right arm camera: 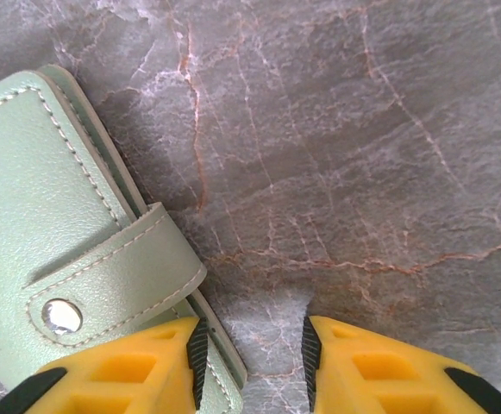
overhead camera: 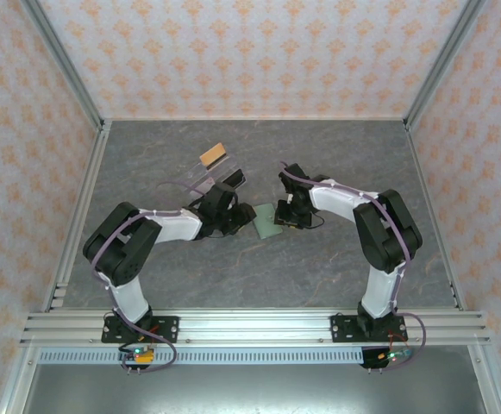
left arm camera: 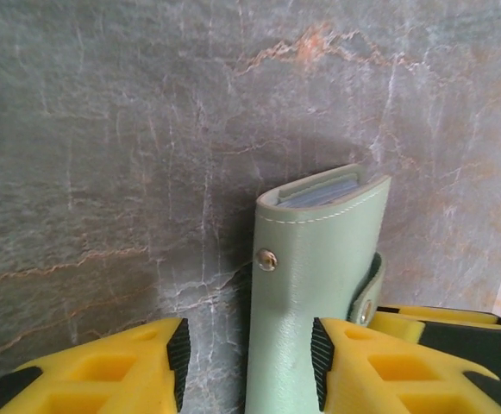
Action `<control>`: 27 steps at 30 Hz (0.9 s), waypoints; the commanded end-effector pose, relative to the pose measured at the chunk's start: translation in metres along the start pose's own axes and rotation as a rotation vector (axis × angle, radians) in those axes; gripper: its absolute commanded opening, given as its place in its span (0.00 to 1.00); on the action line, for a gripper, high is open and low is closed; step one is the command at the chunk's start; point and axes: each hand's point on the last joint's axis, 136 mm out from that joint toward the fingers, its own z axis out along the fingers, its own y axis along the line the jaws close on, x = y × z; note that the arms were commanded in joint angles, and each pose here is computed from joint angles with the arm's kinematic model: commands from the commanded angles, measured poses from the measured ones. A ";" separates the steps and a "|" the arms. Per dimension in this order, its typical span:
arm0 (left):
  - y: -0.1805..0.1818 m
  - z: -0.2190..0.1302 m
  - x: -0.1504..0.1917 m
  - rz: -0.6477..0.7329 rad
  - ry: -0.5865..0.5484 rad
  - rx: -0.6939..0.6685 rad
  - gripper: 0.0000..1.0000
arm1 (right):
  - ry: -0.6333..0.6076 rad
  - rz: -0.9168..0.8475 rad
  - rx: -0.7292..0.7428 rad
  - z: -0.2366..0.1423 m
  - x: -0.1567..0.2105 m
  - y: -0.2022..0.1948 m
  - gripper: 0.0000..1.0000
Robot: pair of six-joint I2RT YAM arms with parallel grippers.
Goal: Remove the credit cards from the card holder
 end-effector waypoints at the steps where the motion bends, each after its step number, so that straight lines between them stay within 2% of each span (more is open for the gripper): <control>1: -0.020 0.008 0.005 0.004 0.026 0.083 0.42 | 0.056 0.003 0.039 0.012 0.012 -0.010 0.37; 13: -0.042 0.010 0.006 0.047 0.040 0.168 0.37 | 0.058 0.007 0.034 0.013 0.013 -0.009 0.36; 23: -0.048 0.010 0.009 0.044 0.054 0.211 0.25 | 0.040 -0.009 -0.099 -0.002 0.014 0.013 0.37; 27: -0.050 0.007 0.007 0.061 0.044 0.207 0.16 | 0.049 -0.007 -0.114 -0.003 0.014 0.015 0.37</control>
